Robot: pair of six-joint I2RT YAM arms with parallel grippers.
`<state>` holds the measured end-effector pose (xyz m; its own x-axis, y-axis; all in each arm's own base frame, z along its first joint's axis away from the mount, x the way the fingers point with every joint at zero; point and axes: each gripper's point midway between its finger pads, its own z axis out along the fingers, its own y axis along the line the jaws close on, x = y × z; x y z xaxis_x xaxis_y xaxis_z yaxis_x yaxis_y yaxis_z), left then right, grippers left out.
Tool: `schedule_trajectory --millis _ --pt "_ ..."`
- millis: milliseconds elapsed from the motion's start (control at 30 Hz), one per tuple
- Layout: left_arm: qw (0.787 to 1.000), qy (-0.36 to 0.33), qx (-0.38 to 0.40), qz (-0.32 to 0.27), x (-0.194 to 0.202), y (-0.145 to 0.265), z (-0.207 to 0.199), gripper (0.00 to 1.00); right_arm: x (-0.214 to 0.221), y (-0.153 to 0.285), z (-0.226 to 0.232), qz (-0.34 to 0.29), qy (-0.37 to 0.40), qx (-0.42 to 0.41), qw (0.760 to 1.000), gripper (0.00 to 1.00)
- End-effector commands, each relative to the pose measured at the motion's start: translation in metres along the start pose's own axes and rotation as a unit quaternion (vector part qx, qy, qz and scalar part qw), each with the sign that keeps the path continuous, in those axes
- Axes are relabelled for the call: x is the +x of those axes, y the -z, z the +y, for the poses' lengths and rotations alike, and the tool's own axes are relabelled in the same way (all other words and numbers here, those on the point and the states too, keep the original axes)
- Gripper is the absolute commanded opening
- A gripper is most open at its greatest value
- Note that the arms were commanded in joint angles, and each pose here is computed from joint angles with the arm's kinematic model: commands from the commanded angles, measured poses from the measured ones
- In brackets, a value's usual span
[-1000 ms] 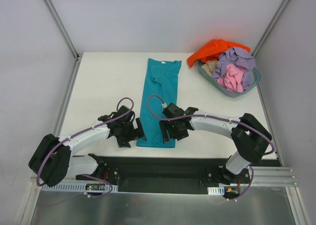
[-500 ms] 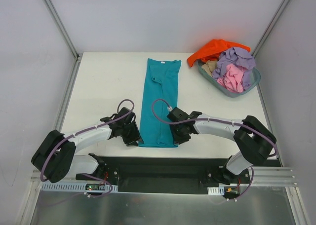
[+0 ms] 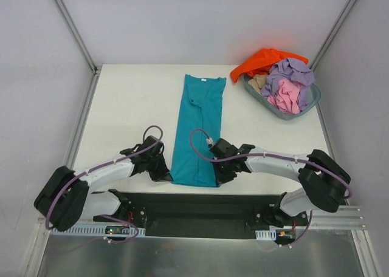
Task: Fold and stack the t-shirts
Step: Grab the bottom of the folded rectangular tshirt with both arms, then fold the folded rectangular tshirt in 1/3 of the way
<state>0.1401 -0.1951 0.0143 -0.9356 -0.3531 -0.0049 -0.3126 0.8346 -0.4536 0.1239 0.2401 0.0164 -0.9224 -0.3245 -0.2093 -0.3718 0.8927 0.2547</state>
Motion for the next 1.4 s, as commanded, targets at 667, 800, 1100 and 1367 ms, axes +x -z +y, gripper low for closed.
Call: schedule_trajectory --millis 667,800,1100,1367 --pt "0.973 -0.078 0.131 -0.176 -0.086 0.099 -0.111 0.0 -0.088 0.099 0.022 -0.138 0.012 -0.082 0.987 0.03" --pt "0.972 -0.076 0.127 -0.18 -0.117 0.099 -0.124 0.0 -0.123 0.099 0.01 -0.139 -0.02 -0.081 0.987 0.04" --pt "0.971 -0.09 0.142 -0.168 -0.173 0.091 -0.16 0.0 -0.194 0.111 -0.01 -0.17 -0.041 -0.077 0.982 0.03" --pt "0.977 -0.076 0.148 -0.135 -0.215 0.065 -0.17 0.0 -0.226 0.092 -0.033 -0.158 -0.071 -0.07 0.982 0.03"
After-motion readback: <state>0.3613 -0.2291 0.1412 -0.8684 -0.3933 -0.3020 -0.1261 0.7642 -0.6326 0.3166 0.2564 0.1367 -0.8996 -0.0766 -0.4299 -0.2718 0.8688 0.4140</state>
